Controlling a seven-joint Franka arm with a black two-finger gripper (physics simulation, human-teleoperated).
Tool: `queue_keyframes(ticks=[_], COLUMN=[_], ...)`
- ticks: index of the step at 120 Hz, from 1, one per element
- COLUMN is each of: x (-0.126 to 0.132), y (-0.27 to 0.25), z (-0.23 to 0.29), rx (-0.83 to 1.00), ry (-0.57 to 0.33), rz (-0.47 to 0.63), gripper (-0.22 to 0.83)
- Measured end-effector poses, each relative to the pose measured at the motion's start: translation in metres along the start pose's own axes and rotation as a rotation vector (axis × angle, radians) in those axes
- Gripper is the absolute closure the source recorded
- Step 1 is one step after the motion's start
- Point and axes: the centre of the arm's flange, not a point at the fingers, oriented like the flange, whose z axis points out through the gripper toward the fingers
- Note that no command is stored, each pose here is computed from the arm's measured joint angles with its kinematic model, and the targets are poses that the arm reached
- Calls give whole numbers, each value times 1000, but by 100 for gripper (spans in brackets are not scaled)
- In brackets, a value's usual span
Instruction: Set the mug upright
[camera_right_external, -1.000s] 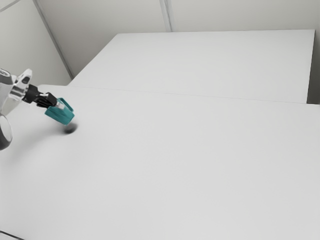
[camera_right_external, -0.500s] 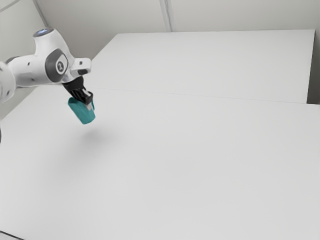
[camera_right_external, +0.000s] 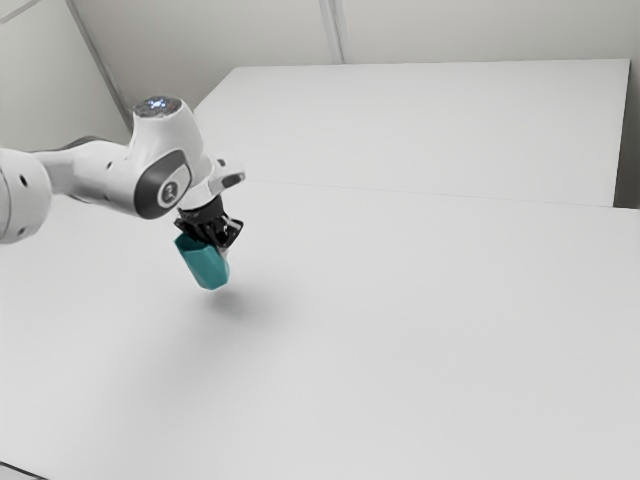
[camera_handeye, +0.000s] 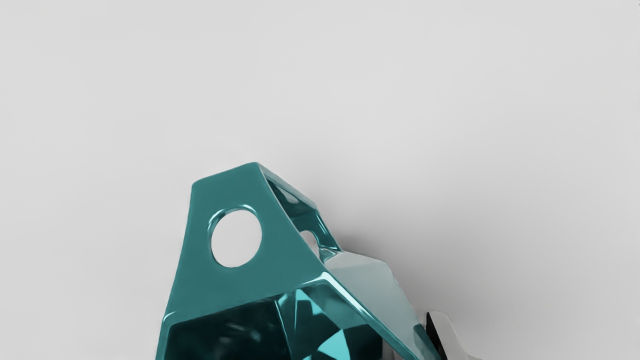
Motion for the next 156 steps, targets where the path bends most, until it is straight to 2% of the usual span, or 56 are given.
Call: queue_keyframes(ticks=[26,67,88,104,126,156], x=[-8,-7,-4,-5,-9,-5], y=[28,38,51,48,49,58], z=[20,59,41,19,-14,-48], rx=[-7,-18,-31,-28,-18,-22], ry=[-27,-50,-18,4,26,41], rz=[-150,-344,-377,-412,-438,-442], gripper=[79,78,40,21,9,3])
